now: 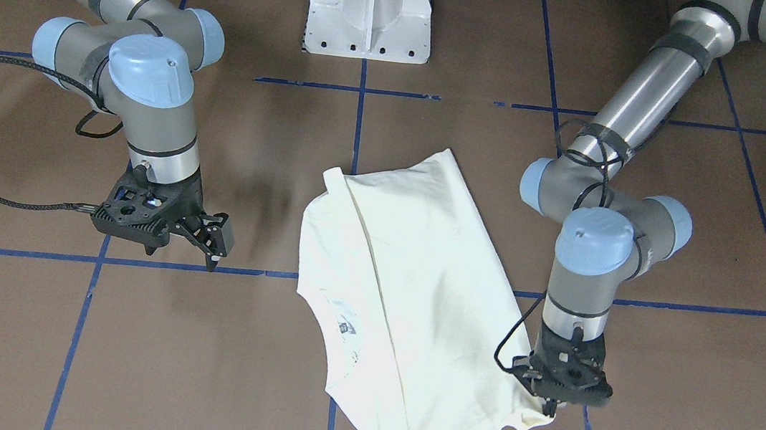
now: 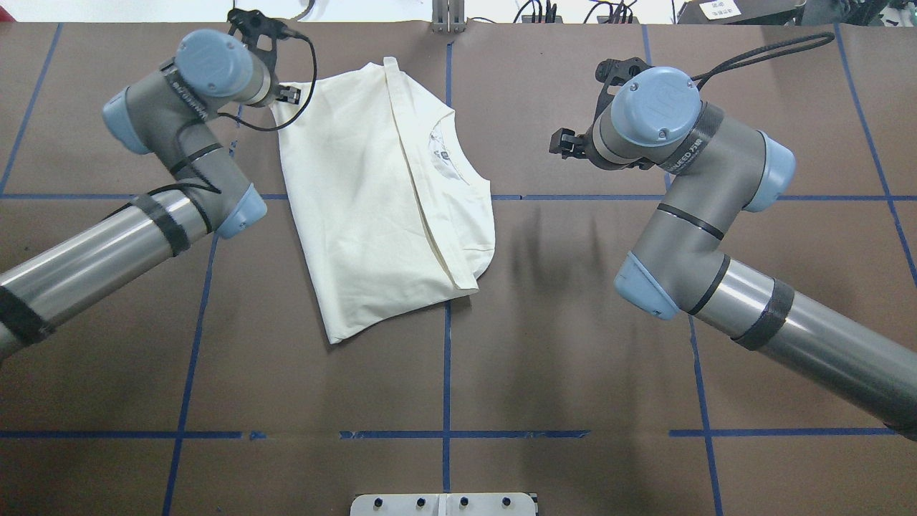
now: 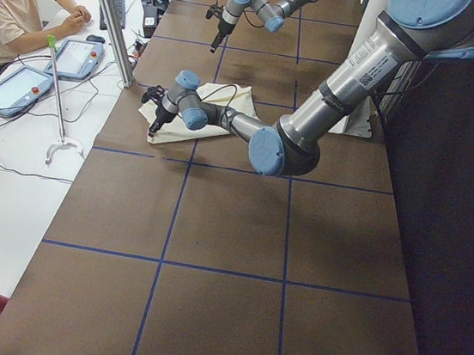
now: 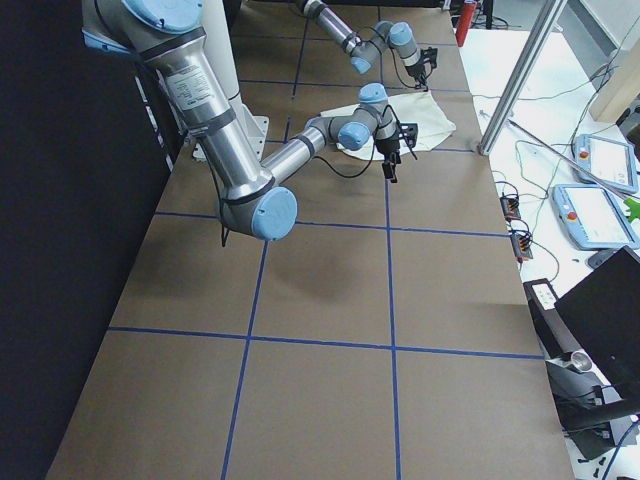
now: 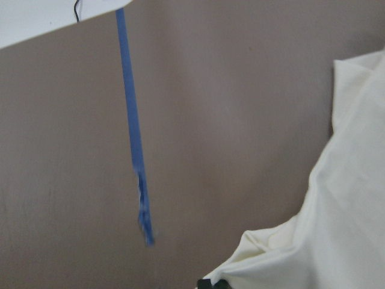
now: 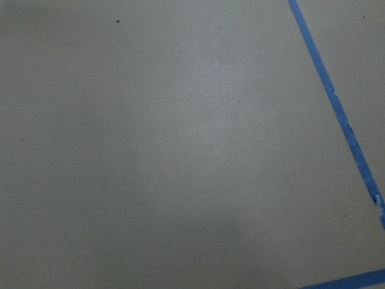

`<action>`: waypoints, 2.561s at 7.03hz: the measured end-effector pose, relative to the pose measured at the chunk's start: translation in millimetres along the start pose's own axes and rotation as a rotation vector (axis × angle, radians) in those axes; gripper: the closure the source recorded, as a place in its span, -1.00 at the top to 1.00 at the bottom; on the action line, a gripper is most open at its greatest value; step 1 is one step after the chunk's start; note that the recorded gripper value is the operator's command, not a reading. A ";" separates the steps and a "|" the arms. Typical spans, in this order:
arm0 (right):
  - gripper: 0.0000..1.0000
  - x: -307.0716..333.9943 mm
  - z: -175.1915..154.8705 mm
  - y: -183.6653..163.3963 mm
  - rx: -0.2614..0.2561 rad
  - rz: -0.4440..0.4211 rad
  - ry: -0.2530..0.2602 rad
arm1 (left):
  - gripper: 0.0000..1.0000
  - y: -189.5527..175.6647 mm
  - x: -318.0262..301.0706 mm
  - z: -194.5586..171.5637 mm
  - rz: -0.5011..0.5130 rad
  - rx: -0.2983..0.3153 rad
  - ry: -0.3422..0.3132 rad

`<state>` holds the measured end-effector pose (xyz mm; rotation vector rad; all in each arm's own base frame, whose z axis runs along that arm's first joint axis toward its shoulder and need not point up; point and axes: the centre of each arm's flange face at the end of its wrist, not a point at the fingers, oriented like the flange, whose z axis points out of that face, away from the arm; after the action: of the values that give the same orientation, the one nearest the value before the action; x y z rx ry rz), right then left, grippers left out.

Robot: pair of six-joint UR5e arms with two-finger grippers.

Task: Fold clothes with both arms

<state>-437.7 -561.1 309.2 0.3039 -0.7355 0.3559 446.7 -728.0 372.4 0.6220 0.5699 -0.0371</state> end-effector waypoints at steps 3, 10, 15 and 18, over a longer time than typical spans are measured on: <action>0.88 -13.0 -7.5 4.5 -0.001 0.018 -0.021 | 1.00 -6.9 -34.8 11.1 0.025 0.070 0.015; 0.35 -137.2 -1.4 81.9 -0.066 0.297 -0.058 | 1.00 20.6 -62.9 -17.4 0.057 0.063 0.176; 0.11 -152.9 16.6 145.1 -0.127 0.322 -0.024 | 1.00 24.4 -65.0 -15.8 0.053 0.061 0.176; -1.00 -153.9 19.1 157.4 -0.137 0.314 -0.022 | 1.00 25.6 -64.8 -15.2 0.053 0.060 0.176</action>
<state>-620.5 -459.2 238.2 0.0615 -0.8272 0.5966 389.5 -707.2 409.5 0.7031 0.7241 0.0513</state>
